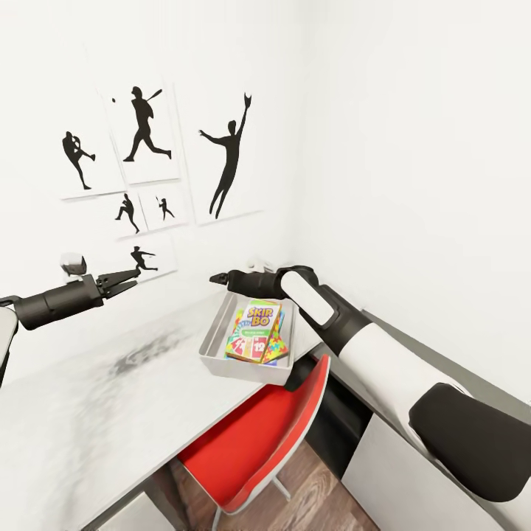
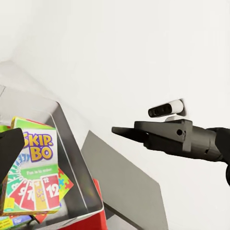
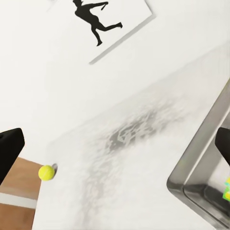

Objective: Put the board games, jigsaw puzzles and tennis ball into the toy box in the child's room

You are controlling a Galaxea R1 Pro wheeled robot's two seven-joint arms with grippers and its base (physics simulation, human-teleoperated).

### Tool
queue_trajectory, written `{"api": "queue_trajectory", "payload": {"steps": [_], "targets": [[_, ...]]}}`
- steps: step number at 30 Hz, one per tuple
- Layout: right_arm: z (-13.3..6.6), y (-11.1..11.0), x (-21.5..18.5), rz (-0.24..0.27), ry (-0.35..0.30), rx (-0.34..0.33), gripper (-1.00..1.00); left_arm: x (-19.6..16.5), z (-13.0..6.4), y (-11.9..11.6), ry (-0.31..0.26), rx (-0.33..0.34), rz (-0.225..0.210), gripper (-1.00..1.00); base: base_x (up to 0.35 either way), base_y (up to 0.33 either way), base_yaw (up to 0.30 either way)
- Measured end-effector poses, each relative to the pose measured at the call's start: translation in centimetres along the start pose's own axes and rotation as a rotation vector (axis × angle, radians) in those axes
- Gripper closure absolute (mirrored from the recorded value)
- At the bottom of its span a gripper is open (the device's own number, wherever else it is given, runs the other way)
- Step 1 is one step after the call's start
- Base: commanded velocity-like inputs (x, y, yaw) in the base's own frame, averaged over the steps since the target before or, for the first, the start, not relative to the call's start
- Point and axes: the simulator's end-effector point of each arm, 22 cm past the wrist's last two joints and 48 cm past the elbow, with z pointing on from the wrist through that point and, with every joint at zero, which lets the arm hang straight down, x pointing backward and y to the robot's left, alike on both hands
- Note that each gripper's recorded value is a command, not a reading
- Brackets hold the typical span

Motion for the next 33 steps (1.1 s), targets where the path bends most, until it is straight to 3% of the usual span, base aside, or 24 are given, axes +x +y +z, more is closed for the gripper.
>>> {"api": "queue_trajectory", "payload": {"steps": [9, 23, 33], "targets": [[0.1, 0.1, 0.0, -0.004, 0.000, 0.001, -1.00, 0.0, 0.0, 0.1, 0.001, -0.003, 0.001, -1.00, -0.112, 0.089, 0.066], [0.2, 0.1, 0.1, -0.007, 0.002, 0.010, -1.00, 0.0, 0.0, 0.0, 0.000, 0.000, 0.000, -1.00, -0.220, 0.197, 0.277], [0.7, 1.1, 0.5, -0.024, 0.007, 0.006, -1.00, 0.0, 0.0, -0.1, -0.001, 0.001, 0.000, -1.00, -0.112, 0.056, 0.287]]}}
